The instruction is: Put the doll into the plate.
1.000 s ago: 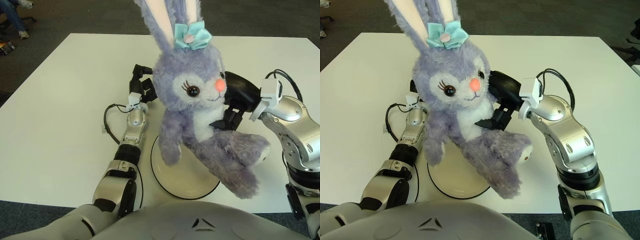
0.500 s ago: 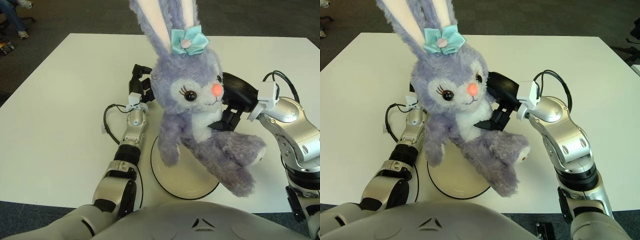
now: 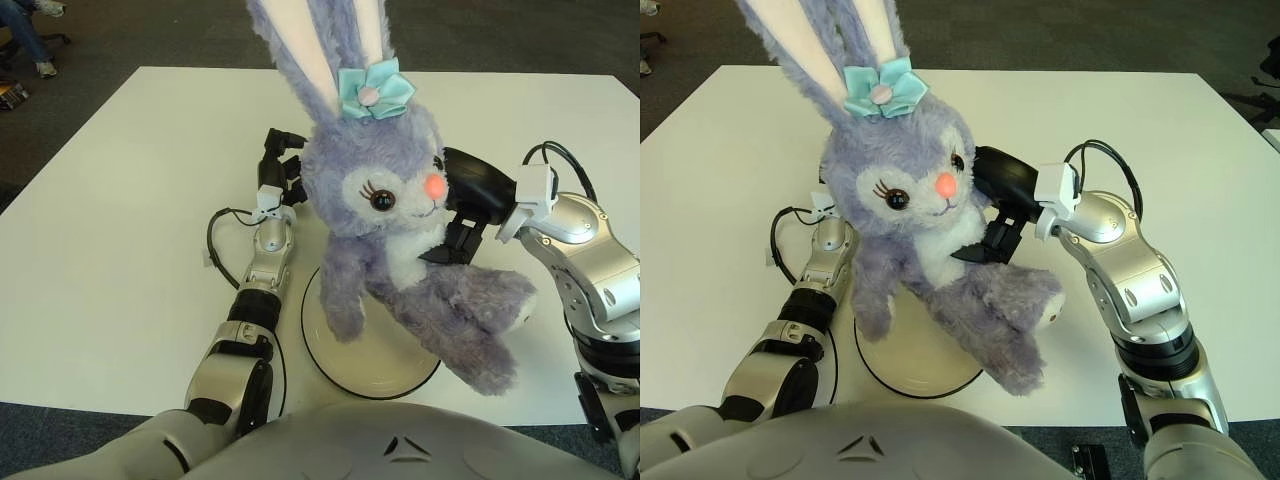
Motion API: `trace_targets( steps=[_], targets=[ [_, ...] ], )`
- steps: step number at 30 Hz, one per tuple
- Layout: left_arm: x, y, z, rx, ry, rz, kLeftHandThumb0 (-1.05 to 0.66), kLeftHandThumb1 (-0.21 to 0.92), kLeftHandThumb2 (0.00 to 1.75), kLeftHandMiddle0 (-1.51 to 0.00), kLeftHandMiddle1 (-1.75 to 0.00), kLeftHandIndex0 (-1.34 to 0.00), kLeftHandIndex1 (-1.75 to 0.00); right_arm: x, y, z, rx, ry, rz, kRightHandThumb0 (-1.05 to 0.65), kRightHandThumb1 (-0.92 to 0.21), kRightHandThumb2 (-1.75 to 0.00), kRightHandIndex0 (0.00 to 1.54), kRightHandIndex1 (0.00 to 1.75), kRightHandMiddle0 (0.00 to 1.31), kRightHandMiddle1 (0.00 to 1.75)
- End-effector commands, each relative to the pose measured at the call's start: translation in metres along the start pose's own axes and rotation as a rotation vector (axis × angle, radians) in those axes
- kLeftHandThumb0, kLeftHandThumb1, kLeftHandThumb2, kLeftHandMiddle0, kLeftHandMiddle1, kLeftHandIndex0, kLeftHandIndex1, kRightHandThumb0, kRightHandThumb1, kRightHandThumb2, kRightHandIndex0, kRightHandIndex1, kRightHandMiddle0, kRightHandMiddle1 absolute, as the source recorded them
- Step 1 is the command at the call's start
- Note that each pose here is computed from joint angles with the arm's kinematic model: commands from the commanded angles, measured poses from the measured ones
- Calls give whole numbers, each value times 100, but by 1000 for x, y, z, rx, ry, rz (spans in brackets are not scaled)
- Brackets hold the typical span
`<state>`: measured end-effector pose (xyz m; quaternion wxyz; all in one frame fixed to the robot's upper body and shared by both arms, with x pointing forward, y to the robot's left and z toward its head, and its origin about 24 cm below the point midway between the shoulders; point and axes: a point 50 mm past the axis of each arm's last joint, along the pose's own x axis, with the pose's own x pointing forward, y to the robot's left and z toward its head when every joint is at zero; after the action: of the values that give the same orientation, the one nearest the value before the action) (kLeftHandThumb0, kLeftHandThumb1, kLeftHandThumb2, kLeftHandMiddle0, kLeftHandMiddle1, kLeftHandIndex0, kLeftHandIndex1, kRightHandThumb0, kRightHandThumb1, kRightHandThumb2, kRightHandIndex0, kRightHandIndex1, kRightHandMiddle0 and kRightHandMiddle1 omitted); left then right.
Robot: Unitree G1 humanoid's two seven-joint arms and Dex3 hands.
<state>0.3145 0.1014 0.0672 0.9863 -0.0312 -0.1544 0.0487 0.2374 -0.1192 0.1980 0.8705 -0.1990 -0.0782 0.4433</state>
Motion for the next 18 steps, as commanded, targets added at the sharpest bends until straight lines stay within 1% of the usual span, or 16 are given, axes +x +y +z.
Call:
trace_targets(
  steps=[1,3,6,9,10,11,12,13,15,18],
  targets=[
    [-16,5,-18,32,77,6,-38,69,84,-103,-175,-34,-175,0,0,-3,21,24,27,17,-5,-156,81,175,80,154],
    [-16,5,-18,33,78,8,-38,69,84,-104,-175,-34,-175,1,0,-4,23,31,32,6,-3,-154,81,175,80,144],
    [-16,5,-18,33,81,10,-38,69,84,-106,-175,-34,-175,1,0,-7,27,36,39,1,-4,-151,80,175,81,138],
    [-16,5,-18,33,81,11,-38,69,84,-107,-175,-34,-175,1,0,-9,37,39,49,-1,-6,-148,78,175,81,135],
    [-16,4,-17,33,81,11,-38,69,84,-108,-175,-34,-175,1,0,-9,40,40,52,-1,-7,-148,76,174,78,142],
    [-16,4,-17,33,81,12,-38,69,84,-108,-175,-34,-175,1,0,-10,43,42,59,-1,-10,-150,71,174,72,153],
    [-16,4,-17,34,81,13,-38,69,84,-108,-175,-34,-175,1,0,-10,45,43,63,-1,-13,-148,67,174,68,160],
    [-16,4,-17,35,80,14,-38,69,84,-108,-175,-34,-175,1,0,-11,46,47,68,-1,-14,-148,65,174,66,163],
    [-16,4,-17,36,80,15,-38,69,84,-109,-175,-34,-175,1,0,-11,48,57,74,-1,-20,-143,59,175,59,169],
    [-16,4,-17,37,80,18,-38,68,84,-110,-175,-34,-175,1,0,-13,48,69,76,-1,-29,-134,52,175,52,172]
  ],
)
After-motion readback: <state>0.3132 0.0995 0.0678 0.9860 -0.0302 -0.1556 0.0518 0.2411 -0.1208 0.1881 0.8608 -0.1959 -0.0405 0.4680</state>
